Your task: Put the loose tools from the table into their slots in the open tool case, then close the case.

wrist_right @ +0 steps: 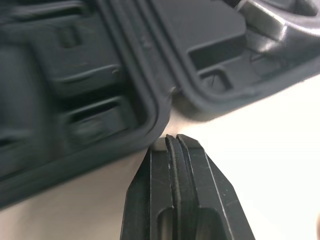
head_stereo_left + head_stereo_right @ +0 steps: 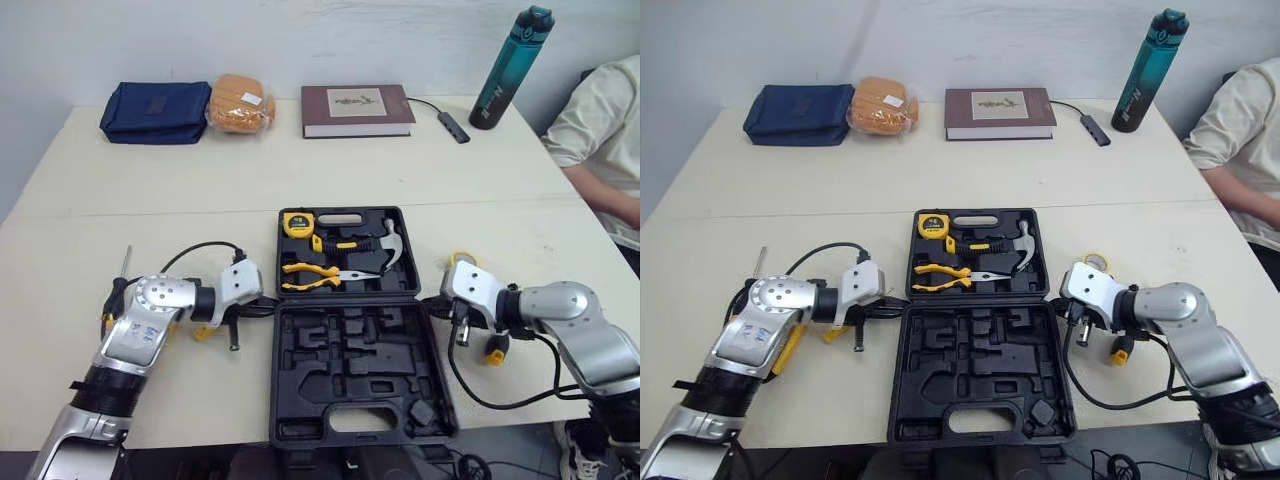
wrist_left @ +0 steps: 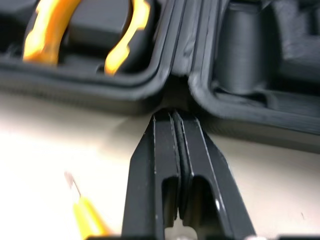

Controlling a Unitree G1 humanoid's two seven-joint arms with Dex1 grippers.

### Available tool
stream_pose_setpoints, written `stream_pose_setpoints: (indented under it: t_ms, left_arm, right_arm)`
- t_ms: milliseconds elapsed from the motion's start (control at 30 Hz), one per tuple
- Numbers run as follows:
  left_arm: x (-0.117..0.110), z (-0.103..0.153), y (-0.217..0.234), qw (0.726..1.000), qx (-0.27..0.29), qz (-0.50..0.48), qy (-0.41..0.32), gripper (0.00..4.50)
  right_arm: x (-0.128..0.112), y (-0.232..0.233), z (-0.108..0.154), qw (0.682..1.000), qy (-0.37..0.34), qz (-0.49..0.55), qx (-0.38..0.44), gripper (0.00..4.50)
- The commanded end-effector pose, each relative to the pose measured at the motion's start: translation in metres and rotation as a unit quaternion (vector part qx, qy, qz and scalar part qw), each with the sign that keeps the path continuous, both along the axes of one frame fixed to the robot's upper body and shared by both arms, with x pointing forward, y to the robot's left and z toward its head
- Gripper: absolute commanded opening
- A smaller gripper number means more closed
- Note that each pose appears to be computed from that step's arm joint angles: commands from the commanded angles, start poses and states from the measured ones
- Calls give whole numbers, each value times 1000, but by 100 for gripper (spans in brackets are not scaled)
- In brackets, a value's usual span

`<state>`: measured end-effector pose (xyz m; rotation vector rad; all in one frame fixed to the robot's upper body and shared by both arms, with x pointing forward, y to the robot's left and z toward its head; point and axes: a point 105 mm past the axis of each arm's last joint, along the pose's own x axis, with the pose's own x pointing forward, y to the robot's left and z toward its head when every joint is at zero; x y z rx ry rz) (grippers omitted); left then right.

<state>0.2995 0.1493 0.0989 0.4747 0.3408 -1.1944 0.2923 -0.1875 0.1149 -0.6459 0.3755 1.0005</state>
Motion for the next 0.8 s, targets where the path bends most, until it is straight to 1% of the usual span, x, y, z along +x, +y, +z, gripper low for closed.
stream_pose_setpoints:
  t_ms: [33, 100, 167, 267, 333, 367, 400, 433, 533, 567, 600, 633, 667, 800]
  left_arm:
    - [-8, 17, 4, 999, -50, 2, 9, 0]
    - [-12, 32, 8, 995, -95, 10, 22, 0]
    - [-17, 44, 19, 991, -128, 30, 39, 0]
    - [-27, 55, 34, 985, -155, 51, 51, 0]
    - [-35, 59, 46, 982, -163, 76, 51, 53]
    - [-40, 62, 54, 979, -176, 90, 56, 85]
    - [-47, 64, 63, 975, -187, 103, 61, 128]
    - [-53, 64, 72, 973, -190, 116, 64, 170]
    - [-65, 62, 105, 964, -188, 179, 59, 309]
    - [-67, 63, 115, 958, -194, 202, 57, 357]
    - [-70, 65, 128, 951, -201, 228, 55, 397]
    - [-74, 68, 141, 944, -206, 255, 49, 449]
    - [-78, 70, 153, 938, -206, 277, 42, 450]
    - [-92, 74, 189, 922, -183, 340, 17, 450]
  right_arm:
    - [-2, -2, 25, 999, -26, -8, 38, 3]
    - [-6, -6, 33, 998, -24, -19, 60, 3]
    - [-9, -15, 41, 996, -28, -35, 74, 3]
    - [-17, -28, 52, 994, -39, -50, 86, 3]
    - [-24, -40, 61, 991, -36, -67, 106, 0]
    - [-27, -46, 66, 990, -35, -77, 115, 32]
    - [-31, -52, 71, 988, -33, -86, 123, 69]
    - [-36, -57, 74, 987, -30, -92, 127, 96]
    - [-49, -71, 77, 983, -17, -118, 137, 244]
    - [-52, -76, 77, 982, -14, -128, 138, 297]
    - [-56, -80, 77, 980, -11, -138, 140, 339]
    - [-61, -85, 77, 979, -8, -149, 141, 399]
    - [-64, -90, 77, 977, -5, -160, 142, 440]
    - [-73, -109, 79, 970, -6, -199, 142, 446]
